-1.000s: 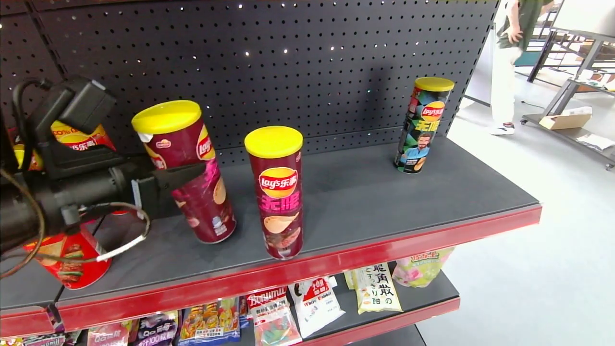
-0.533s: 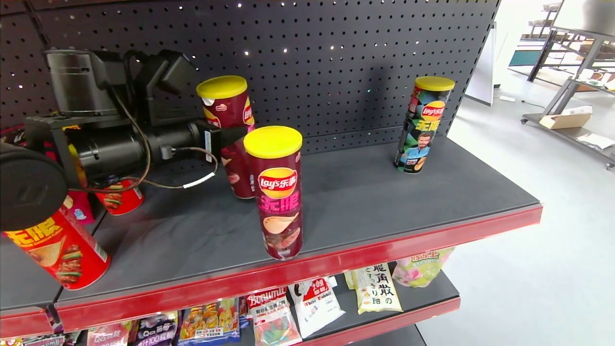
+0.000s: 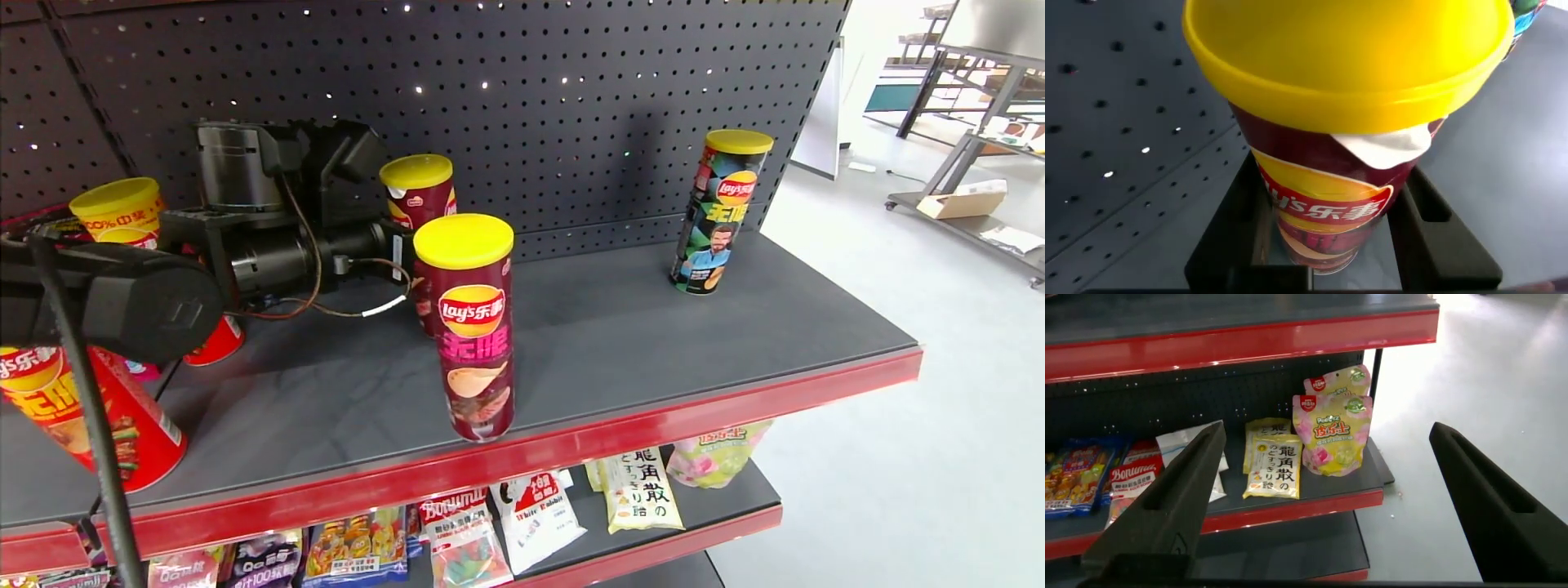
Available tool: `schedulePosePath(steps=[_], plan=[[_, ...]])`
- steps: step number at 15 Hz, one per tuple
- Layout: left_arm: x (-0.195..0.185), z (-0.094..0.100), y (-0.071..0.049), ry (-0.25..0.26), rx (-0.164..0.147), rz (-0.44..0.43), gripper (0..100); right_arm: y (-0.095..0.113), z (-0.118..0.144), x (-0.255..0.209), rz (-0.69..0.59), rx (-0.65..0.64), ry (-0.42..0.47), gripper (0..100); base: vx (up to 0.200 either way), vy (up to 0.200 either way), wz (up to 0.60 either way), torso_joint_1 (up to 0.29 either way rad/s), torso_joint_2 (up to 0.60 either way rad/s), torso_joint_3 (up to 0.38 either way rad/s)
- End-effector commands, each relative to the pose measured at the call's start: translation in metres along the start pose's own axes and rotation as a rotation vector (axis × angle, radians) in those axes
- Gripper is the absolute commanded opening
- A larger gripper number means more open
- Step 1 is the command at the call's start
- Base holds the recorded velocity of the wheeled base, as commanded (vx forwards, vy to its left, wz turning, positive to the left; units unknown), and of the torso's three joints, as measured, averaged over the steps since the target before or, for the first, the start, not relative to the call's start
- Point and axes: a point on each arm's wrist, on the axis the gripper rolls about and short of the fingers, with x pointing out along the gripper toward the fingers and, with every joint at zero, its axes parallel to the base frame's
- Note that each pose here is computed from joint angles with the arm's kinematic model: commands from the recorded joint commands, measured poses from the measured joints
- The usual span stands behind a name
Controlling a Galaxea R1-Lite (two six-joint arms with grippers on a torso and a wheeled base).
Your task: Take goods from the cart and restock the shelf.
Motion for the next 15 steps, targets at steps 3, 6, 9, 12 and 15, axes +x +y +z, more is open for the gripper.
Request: schedulePosePath(steps=[3, 6, 9, 12, 15], plan=[[0.0040, -0.0026, -0.0065, 0.011, 0.023, -0.022, 0, 0.0000, 0.0000, 0.0001, 0.000, 0.000, 0.001, 100, 0.000, 0.000, 0.00, 0.000, 0.00, 0.000], [0.0029, -0.0035, -0.0057, 0.015, 0.039, -0.017, 0, 0.0000, 0.0000, 0.0001, 0.000, 0.000, 0.001, 100, 0.000, 0.000, 0.00, 0.000, 0.00, 0.000], [-0.0003, -0.0015, -0.0033, 0.010, 0.035, -0.005, 0, 0.0000, 0.0000, 0.0001, 0.000, 0.000, 0.001, 100, 0.000, 0.000, 0.00, 0.000, 0.00, 0.000], [0.0009, -0.0047, -0.0034, 0.020, 0.028, -0.007, 0, 0.0000, 0.0000, 0.0001, 0.000, 0.000, 0.001, 100, 0.000, 0.000, 0.00, 0.000, 0.00, 0.000], [0.0001, -0.0085, -0.0040, 0.032, 0.024, -0.008, 100, 0.0000, 0.0000, 0.0001, 0.000, 0.000, 0.001, 100, 0.000, 0.000, 0.00, 0.000, 0.00, 0.000]])
